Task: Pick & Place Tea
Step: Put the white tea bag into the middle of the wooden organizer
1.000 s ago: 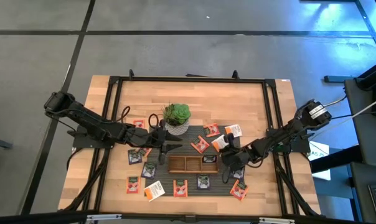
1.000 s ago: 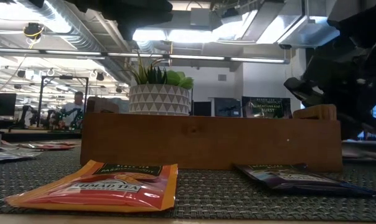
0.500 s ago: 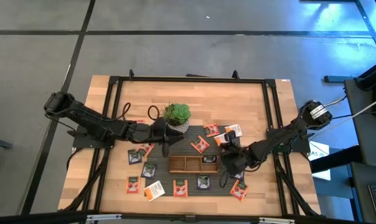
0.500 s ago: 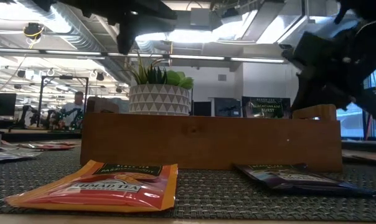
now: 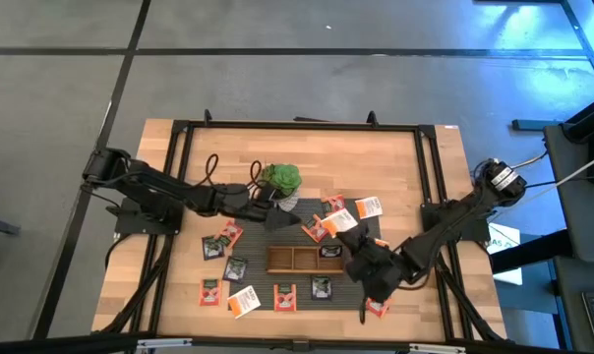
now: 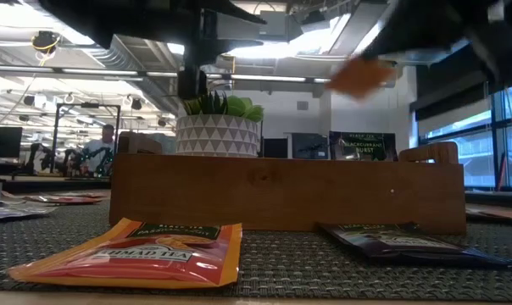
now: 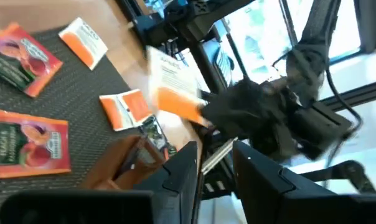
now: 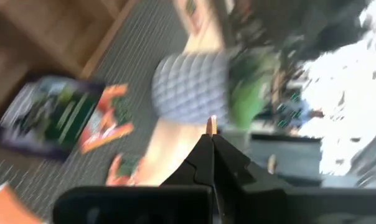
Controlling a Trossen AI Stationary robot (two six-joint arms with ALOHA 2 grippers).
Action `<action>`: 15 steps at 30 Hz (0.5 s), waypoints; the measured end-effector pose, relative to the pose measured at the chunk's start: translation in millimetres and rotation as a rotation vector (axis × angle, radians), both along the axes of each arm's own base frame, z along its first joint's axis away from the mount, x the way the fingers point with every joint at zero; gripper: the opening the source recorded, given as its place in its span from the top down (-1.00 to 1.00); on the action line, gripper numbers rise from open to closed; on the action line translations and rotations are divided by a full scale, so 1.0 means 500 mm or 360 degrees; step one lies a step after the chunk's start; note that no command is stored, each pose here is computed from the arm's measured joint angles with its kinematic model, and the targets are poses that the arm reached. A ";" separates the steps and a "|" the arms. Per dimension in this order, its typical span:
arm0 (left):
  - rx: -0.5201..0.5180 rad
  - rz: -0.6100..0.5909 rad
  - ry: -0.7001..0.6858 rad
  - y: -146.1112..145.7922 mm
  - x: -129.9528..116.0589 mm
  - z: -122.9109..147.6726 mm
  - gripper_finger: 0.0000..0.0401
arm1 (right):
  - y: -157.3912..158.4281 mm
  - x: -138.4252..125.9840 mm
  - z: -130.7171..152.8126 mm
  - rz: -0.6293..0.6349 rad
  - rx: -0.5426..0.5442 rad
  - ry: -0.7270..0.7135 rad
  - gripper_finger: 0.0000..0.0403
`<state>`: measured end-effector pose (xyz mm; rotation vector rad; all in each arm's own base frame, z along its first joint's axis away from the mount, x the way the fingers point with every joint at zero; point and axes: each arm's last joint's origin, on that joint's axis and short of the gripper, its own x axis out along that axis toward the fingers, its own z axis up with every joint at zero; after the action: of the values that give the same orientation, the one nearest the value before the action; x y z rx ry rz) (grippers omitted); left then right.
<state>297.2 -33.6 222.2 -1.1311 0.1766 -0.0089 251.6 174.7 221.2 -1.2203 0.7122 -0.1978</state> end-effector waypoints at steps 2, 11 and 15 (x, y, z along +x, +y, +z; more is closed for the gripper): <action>-0.0045 -0.0009 -0.0028 -0.001 0.003 0.001 0.52 | 0.014 0.007 0.015 0.0087 -0.0046 -0.0030 1.00; -0.0139 -0.0064 -0.0029 -0.021 0.001 0.001 0.51 | 0.057 0.028 0.062 0.0437 -0.0175 -0.0174 1.00; -0.0173 -0.0089 -0.0024 -0.032 -0.001 0.001 0.51 | 0.066 0.032 0.070 0.0619 -0.0175 -0.0180 1.00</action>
<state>296.9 -49.4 222.8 -1.2337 0.1961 -0.0774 267.8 207.5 256.4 -1.4161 0.3596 0.0173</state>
